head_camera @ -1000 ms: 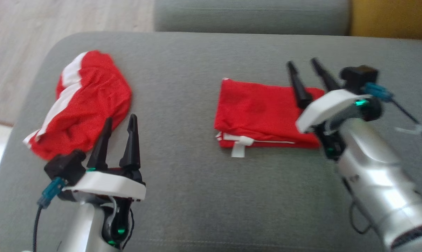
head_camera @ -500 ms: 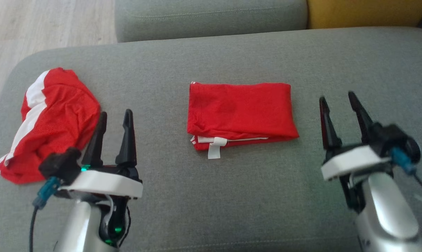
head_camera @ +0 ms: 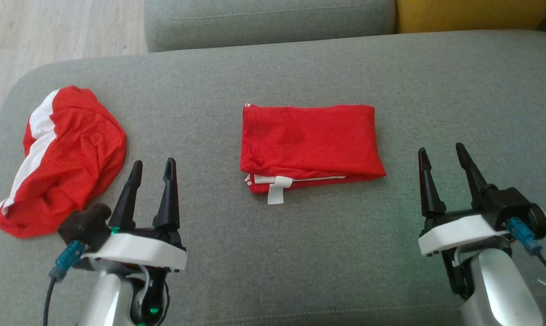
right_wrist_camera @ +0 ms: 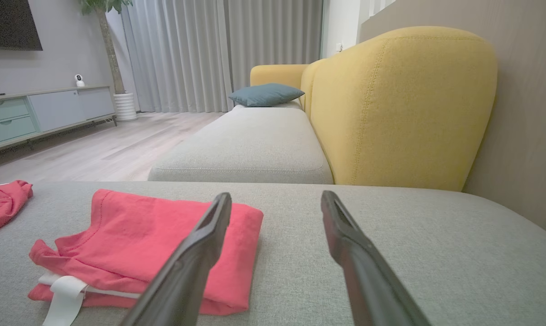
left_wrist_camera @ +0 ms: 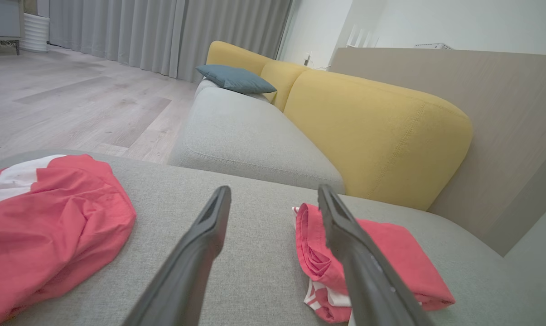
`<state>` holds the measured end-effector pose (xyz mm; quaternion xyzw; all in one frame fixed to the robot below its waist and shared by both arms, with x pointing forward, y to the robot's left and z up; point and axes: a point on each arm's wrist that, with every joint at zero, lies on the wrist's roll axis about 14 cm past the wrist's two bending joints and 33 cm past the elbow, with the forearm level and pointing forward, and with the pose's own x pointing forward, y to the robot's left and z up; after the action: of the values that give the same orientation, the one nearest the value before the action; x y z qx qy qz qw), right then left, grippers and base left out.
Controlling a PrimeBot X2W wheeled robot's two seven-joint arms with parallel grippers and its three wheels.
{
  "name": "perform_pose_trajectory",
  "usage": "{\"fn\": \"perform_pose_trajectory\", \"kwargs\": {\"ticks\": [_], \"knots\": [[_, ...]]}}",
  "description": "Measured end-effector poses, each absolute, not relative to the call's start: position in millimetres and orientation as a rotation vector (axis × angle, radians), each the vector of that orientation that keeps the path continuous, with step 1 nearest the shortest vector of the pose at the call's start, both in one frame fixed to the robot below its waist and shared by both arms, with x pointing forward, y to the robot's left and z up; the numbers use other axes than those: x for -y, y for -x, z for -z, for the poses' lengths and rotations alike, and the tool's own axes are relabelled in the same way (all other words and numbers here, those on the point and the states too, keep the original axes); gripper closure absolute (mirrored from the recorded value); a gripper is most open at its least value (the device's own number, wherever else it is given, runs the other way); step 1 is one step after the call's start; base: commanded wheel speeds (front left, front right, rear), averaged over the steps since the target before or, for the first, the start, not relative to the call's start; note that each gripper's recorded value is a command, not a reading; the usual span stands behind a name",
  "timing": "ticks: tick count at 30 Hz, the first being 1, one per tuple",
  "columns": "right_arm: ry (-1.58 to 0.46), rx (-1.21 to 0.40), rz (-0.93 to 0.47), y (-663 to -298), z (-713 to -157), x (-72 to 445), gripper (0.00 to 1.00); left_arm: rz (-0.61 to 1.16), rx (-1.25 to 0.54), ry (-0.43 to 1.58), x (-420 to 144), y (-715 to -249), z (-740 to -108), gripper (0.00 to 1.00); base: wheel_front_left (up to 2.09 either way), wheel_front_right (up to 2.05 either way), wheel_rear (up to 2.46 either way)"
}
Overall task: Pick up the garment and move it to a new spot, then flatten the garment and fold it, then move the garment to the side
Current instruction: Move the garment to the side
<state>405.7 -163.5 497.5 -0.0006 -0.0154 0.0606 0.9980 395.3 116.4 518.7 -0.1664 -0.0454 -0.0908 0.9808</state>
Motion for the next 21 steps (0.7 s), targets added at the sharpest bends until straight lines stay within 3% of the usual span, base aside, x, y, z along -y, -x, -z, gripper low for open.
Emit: {"fn": "perform_pose_trajectory", "kwargs": {"ticks": [9,21], "knots": [[-0.046,-0.059,-0.134,-418,-474,156,0.0,0.183,0.061,0.337,-115,-399,-508,0.0,0.0,0.0,0.0],[-0.185,-0.364,-0.153,-470,-404,130,0.0,0.144,0.031,0.333,-130,-417,-493,0.0,0.0,0.0,0.0]]}}
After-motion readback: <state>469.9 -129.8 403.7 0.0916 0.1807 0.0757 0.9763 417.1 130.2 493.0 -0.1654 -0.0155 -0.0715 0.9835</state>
